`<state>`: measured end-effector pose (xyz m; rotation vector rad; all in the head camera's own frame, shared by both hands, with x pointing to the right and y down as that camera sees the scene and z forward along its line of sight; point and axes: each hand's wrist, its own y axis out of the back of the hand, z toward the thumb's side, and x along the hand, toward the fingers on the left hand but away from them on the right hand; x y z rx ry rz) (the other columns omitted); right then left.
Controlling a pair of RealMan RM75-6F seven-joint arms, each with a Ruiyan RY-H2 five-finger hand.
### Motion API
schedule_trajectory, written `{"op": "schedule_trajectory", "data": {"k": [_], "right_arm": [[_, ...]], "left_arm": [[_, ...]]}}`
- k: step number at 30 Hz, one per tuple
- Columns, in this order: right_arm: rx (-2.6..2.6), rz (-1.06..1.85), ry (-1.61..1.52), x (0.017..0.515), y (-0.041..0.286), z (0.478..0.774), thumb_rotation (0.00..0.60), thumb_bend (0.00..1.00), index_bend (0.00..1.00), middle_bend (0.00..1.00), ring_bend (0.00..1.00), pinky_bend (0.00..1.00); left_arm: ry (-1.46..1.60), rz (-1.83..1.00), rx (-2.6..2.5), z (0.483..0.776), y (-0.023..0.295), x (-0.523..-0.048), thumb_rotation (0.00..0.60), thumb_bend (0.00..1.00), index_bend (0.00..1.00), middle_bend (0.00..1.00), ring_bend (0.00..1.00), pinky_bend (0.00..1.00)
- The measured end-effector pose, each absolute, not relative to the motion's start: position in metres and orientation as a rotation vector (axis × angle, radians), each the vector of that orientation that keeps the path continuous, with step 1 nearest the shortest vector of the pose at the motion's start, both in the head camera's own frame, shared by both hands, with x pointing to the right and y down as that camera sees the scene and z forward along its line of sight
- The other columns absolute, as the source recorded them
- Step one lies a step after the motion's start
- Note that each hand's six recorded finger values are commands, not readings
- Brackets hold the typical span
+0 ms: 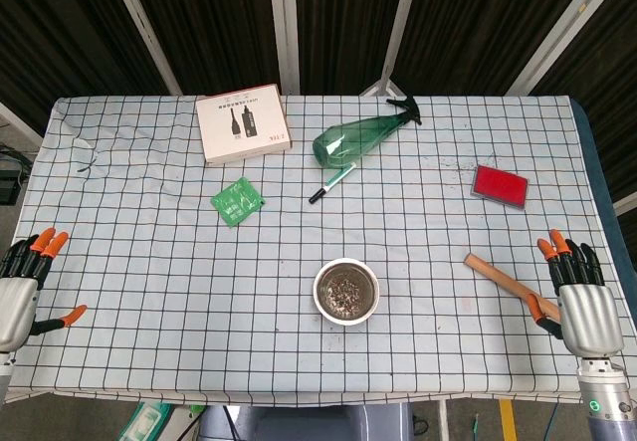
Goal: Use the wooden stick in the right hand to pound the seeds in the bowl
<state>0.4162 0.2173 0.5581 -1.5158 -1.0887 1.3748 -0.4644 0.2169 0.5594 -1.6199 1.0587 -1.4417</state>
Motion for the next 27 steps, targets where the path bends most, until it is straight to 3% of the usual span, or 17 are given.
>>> {"op": "schedule_trajectory", "data": {"k": [3, 9, 13, 18, 27], "right_arm": [[-1.530, 1.371, -1.105, 0.414, 0.215, 0.559, 0.600, 0.42, 0.00, 0.00, 0.00, 0.00], [-1.530, 1.355, -1.094, 0.405, 0.204, 0.563, 0.600, 0.40, 0.11, 0.20, 0.13, 0.00], [-1.519, 1.379, -1.041, 0.395, 0.196, 0.574, 0.600, 0.40, 0.15, 0.23, 0.15, 0.00], [-1.518, 1.480, -0.948, 0.382, 0.185, 0.602, 0.600, 0.40, 0.22, 0.29, 0.17, 0.00], [-1.527, 1.641, -0.884, 0.353, 0.168, 0.656, 0.600, 0.39, 0.19, 0.29, 0.17, 0.00]], "left_arm": [[1.067, -1.443, -1.624, 0.559, 0.218, -0.465, 0.600, 0.09, 0.00, 0.00, 0.00, 0.00], [1.076, -1.431, -1.621, 0.558, 0.216, -0.465, 0.600, 0.09, 0.00, 0.00, 0.00, 0.00], [1.078, -1.425, -1.626, 0.558, 0.216, -0.465, 0.600, 0.09, 0.00, 0.00, 0.00, 0.00], [1.086, -1.426, -1.641, 0.559, 0.216, -0.466, 0.600, 0.09, 0.00, 0.00, 0.00, 0.00], [1.087, -1.435, -1.674, 0.560, 0.214, -0.466, 0.600, 0.09, 0.00, 0.00, 0.00, 0.00]]}}
